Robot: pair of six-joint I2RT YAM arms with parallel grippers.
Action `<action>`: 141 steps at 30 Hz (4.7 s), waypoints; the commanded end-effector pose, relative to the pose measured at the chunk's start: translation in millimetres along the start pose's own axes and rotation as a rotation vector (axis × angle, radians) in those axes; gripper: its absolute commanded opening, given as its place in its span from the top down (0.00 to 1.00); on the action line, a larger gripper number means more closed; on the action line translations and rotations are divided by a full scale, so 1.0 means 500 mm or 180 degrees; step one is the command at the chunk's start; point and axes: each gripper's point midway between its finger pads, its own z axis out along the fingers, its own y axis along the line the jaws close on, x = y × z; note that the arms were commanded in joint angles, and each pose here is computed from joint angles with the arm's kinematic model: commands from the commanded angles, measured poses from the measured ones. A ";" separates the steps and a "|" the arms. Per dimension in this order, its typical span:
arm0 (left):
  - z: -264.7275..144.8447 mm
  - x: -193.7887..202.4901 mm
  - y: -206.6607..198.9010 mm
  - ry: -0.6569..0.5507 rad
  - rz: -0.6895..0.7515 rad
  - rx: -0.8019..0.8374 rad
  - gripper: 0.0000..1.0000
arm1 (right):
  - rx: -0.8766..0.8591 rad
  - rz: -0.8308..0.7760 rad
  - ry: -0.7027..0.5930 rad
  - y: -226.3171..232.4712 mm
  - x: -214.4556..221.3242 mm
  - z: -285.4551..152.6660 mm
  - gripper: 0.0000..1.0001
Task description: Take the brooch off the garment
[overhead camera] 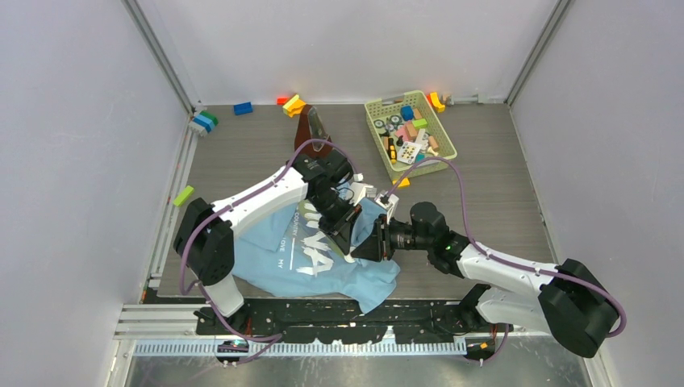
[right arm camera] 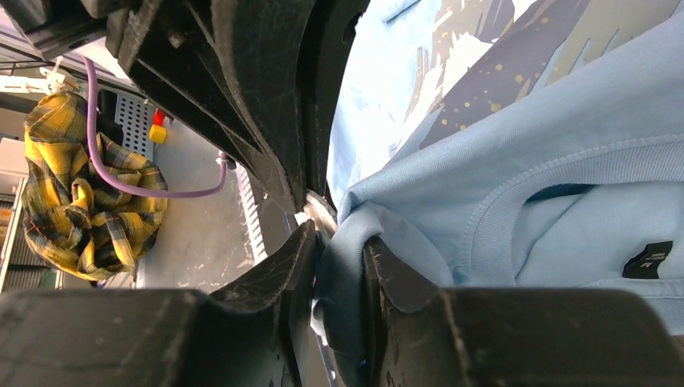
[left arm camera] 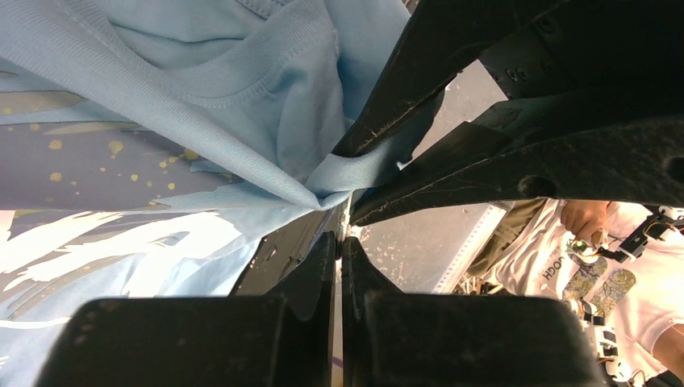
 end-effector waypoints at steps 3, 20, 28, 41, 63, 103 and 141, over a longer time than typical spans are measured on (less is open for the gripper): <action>-0.026 -0.042 -0.076 -0.0286 0.0381 0.0391 1.00 | 0.0159 -0.0123 -0.0023 -0.008 -0.020 0.005 0.85; -0.026 -0.027 0.011 -0.0160 0.0095 -0.0371 1.00 | 0.0461 -0.0236 -0.0236 -0.015 -0.040 -0.027 0.54; -0.054 -0.032 0.069 -0.0237 -0.0183 -0.1069 1.00 | 0.0470 -0.0141 -0.0150 -0.027 -0.031 -0.011 0.70; -0.134 -0.085 0.086 -0.1243 -0.0407 -0.1290 1.00 | 0.1046 0.0007 -0.0259 -0.088 -0.041 -0.022 0.73; -0.153 -0.023 -0.029 -0.1228 0.0020 0.0148 1.00 | 0.0323 -0.0296 -0.0222 0.111 -0.162 -0.061 0.24; -0.134 -0.002 -0.063 -0.1089 0.0196 0.0486 1.00 | 0.0007 -0.0168 -0.0004 0.117 -0.158 -0.003 0.45; -0.138 0.002 -0.076 -0.1085 0.0266 0.0562 1.00 | -0.0107 -0.0273 0.0165 0.141 -0.137 0.007 0.77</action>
